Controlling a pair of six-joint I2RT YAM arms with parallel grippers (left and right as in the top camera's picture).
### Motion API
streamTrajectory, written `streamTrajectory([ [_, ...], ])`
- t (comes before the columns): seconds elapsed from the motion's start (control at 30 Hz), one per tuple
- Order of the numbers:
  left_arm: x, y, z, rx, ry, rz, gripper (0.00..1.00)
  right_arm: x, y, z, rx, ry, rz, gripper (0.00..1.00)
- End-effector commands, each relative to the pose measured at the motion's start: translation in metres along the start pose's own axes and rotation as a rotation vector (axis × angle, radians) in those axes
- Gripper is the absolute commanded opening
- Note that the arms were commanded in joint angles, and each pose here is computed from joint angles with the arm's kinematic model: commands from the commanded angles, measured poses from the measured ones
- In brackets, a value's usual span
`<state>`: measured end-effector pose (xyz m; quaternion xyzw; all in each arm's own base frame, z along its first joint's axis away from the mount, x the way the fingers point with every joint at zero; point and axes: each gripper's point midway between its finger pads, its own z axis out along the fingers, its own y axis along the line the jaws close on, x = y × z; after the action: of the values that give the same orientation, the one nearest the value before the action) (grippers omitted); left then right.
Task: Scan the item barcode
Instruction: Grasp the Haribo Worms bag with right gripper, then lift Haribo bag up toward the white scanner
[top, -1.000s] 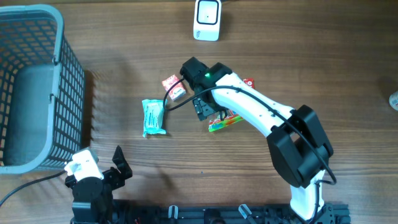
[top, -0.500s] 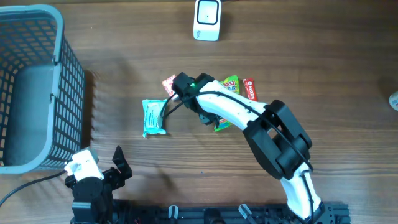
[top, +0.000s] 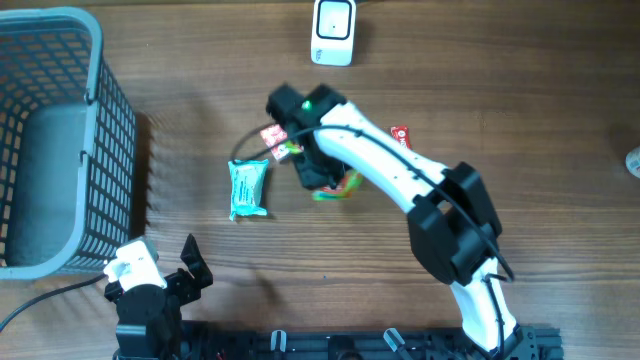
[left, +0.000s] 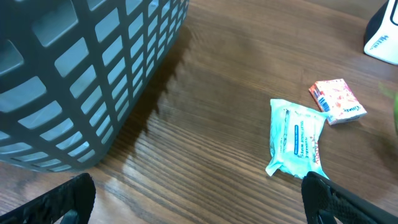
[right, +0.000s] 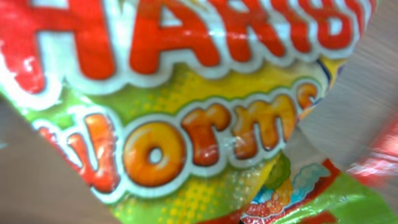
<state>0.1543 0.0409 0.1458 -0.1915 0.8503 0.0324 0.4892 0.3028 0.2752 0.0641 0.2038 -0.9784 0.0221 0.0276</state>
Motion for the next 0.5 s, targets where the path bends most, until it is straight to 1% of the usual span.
streamTrajectory([
  [0.0, 0.000, 0.002, 0.001, -0.013, -0.004, -0.007, 1.00, 0.016, 0.072, -0.091, -0.642, 0.033, -0.094, 0.04],
  [0.07, 0.000, 0.002, 0.001, -0.013, -0.004, -0.007, 1.00, 0.024, 0.072, -0.102, -0.734, 0.079, -0.084, 0.04],
  [0.17, 0.000, 0.002, 0.001, -0.013, -0.003, -0.007, 1.00, 0.039, 0.072, -0.117, -0.863, 0.185, -0.017, 0.05],
  [0.23, 0.000, 0.002, 0.001, -0.013, -0.003, -0.007, 1.00, 0.044, 0.076, -0.131, -0.963, 0.215, -0.016, 0.04],
  [0.37, 0.000, 0.002, 0.001, -0.013, -0.003, -0.007, 1.00, 0.042, 0.088, -0.164, -1.179, 0.225, -0.013, 0.04],
  [0.4, 0.000, 0.002, 0.001, -0.013, -0.004, -0.007, 1.00, 0.040, 0.090, -0.170, -1.221, 0.214, -0.025, 0.04],
  [0.47, 0.000, 0.002, 0.001, -0.013, -0.004, -0.007, 1.00, 0.035, 0.095, -0.186, -1.330, 0.150, -0.102, 0.04],
])
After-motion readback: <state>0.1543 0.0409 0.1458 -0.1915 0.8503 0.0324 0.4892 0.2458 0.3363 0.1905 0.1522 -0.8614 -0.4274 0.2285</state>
